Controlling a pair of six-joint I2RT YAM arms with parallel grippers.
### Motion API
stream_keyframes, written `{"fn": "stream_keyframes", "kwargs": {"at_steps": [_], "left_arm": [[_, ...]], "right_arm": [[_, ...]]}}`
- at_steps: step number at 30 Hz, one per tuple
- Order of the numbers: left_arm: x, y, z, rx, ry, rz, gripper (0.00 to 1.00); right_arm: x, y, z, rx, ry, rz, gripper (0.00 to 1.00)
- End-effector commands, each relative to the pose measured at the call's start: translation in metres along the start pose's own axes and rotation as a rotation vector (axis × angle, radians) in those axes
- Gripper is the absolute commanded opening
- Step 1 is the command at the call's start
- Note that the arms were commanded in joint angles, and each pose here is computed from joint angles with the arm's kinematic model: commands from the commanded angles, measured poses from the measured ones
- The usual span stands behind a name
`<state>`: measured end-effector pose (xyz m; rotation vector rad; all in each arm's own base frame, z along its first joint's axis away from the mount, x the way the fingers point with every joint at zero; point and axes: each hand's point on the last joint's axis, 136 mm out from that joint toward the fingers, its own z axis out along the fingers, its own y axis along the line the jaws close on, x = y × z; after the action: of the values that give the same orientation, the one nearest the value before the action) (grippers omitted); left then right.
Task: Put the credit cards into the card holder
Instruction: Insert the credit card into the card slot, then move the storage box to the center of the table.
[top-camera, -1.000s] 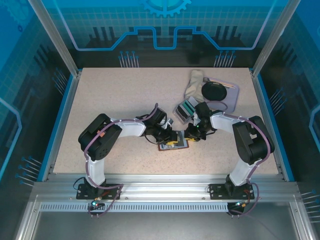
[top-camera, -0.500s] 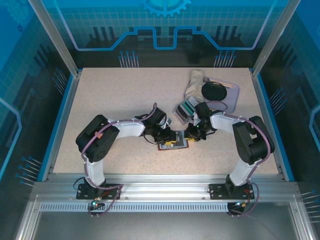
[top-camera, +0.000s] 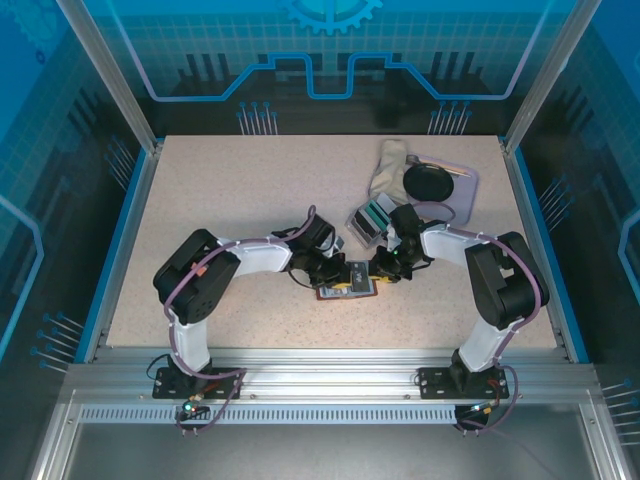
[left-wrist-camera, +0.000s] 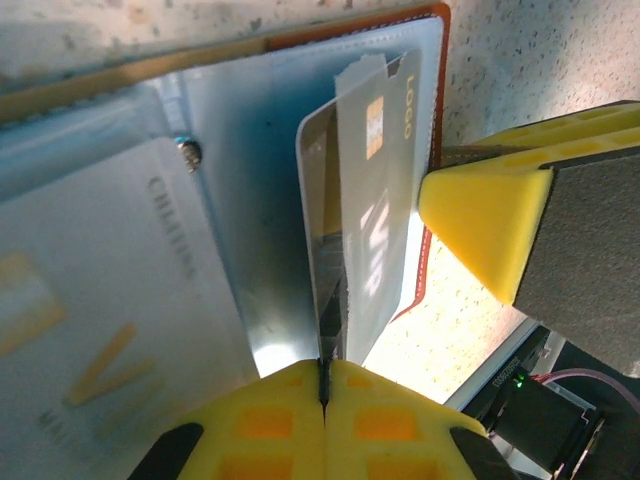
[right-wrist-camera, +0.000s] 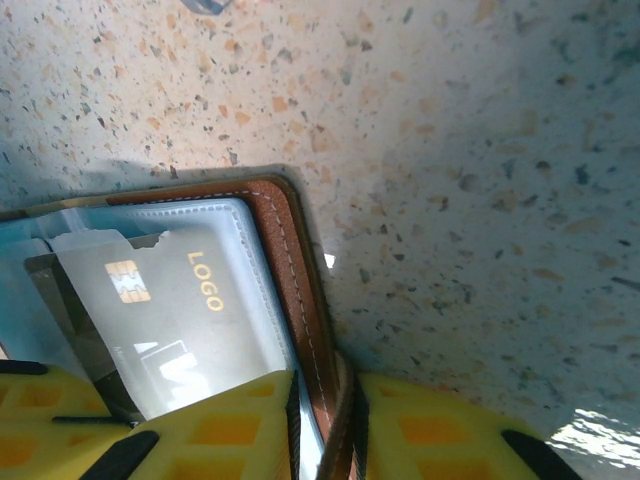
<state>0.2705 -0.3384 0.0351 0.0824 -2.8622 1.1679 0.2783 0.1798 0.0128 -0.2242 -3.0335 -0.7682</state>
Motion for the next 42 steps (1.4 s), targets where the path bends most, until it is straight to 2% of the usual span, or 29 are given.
{"fn": "stream_keyframes", "kwargs": {"at_steps": [1,11,16,22,25,30,34,39,42], "left_arm": [[0.000,-0.006,0.007,0.006,0.018,0.020,0.05],[0.001,-0.011,0.013,0.004,0.042,0.033,0.09],[0.007,-0.003,-0.001,-0.045,0.010,0.046,0.20],[0.006,-0.002,-0.030,-0.106,-0.074,0.072,0.41],[0.003,-0.003,-0.041,-0.112,-0.108,0.078,0.45],[-0.011,0.001,-0.062,-0.123,-0.198,0.052,0.49],[-0.031,0.009,-0.080,-0.137,-0.282,0.004,0.54],[-0.048,0.011,-0.097,-0.123,-0.367,-0.033,0.62],[-0.053,0.013,-0.107,-0.127,-0.418,-0.037,0.67]], "right_arm": [[0.006,-0.008,0.014,0.007,0.032,0.022,0.22],[0.007,-0.006,0.013,-0.007,0.029,0.030,0.21],[0.004,-0.004,0.003,0.001,0.001,0.023,0.24],[-0.007,-0.001,-0.023,0.034,-0.064,-0.007,0.38],[-0.017,0.007,-0.047,0.035,-0.128,-0.044,0.50],[-0.055,0.006,-0.094,0.099,-0.279,-0.085,0.65],[-0.103,0.002,-0.120,0.148,-0.375,-0.106,0.71],[-0.154,0.011,-0.124,0.105,-0.381,-0.114,0.75],[-0.174,0.011,-0.112,0.085,-0.346,-0.106,0.75]]}}
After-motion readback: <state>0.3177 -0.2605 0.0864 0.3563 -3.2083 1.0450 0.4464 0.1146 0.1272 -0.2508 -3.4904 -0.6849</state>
